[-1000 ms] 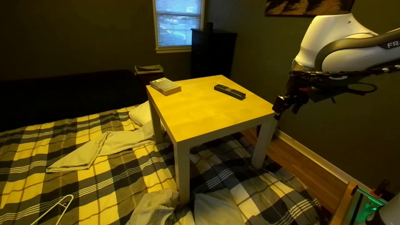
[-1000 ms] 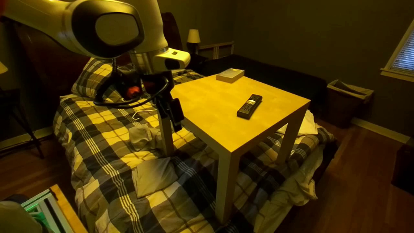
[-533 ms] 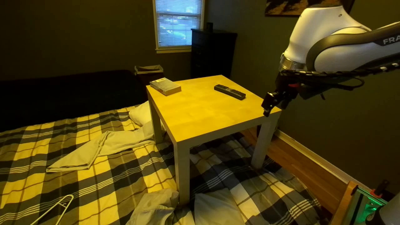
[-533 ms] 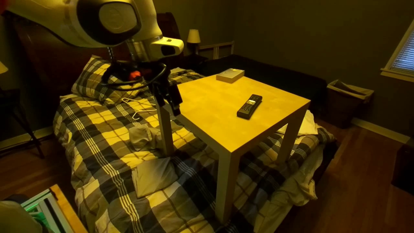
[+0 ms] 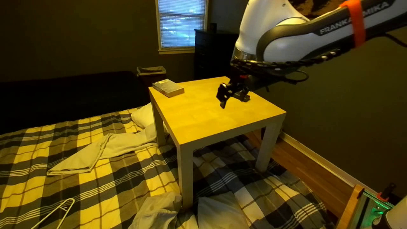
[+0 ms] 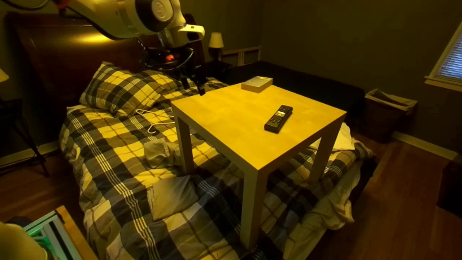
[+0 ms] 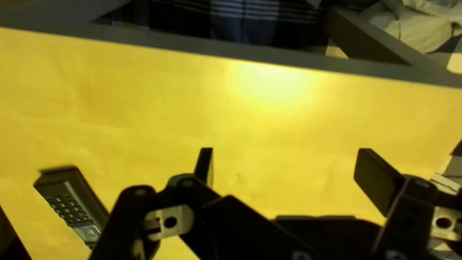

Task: Slide the book backwards towards the edge of the table

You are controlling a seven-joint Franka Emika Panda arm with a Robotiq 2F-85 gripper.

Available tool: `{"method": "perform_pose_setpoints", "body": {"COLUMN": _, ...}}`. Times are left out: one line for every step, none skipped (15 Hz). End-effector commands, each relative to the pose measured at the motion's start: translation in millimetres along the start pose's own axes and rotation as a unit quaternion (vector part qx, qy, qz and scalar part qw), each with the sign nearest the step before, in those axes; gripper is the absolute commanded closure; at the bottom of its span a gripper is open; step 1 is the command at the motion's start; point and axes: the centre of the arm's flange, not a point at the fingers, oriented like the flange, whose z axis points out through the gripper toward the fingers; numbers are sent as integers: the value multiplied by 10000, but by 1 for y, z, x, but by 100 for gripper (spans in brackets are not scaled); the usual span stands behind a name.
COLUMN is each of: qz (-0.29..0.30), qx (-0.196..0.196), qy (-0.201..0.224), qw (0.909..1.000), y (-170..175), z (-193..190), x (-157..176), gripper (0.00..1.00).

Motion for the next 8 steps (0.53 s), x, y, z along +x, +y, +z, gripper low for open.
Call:
{"method": "perform_pose_setpoints", "body": {"qz": 196, "qx": 277, "qy": 349, "qw": 9988, "y": -24, "z": 30, "x": 86, "gripper": 0}}
{"method": "perform_pose_setpoints", "body": {"qz": 231, "qx": 384, "qy": 453, "qw": 9980, "y": -27, "z": 37, "x": 104, "gripper": 0}}
{"method": "perform_pose_setpoints", "body": {"qz": 275, "qx": 513, "qy": 576, "qw": 9966, "y": -29, "z": 44, "x": 123, "gripper": 0}}
{"method": "perform_pose_setpoints", "body": {"qz": 353, "qx": 615, "qy": 721, "qw": 9949, "y": -30, "z": 51, "x": 142, "gripper": 0}}
{"method": "perform_pose_setpoints", "body": {"qz": 404, "qx": 703, "qy": 870, "qw": 9929, "y": -33, "z": 58, "x": 161, "gripper": 0}}
{"method": "perform_pose_setpoints", "body": {"qz": 472, "qx": 808, "qy": 987, "qw": 9907, "y": -36, "z": 65, "x": 179, "gripper": 0}}
{"method": "perform_pose_setpoints", "body": {"qz": 530, "qx": 839, "qy": 1146, "qw": 9884, "y": -40, "z": 72, "x": 195, "gripper": 0}}
{"method": "perform_pose_setpoints", "body": {"qz": 593, "qx": 859, "qy": 1378, "qw": 9849, "y": -44, "z": 79, "x": 210, "gripper": 0}}
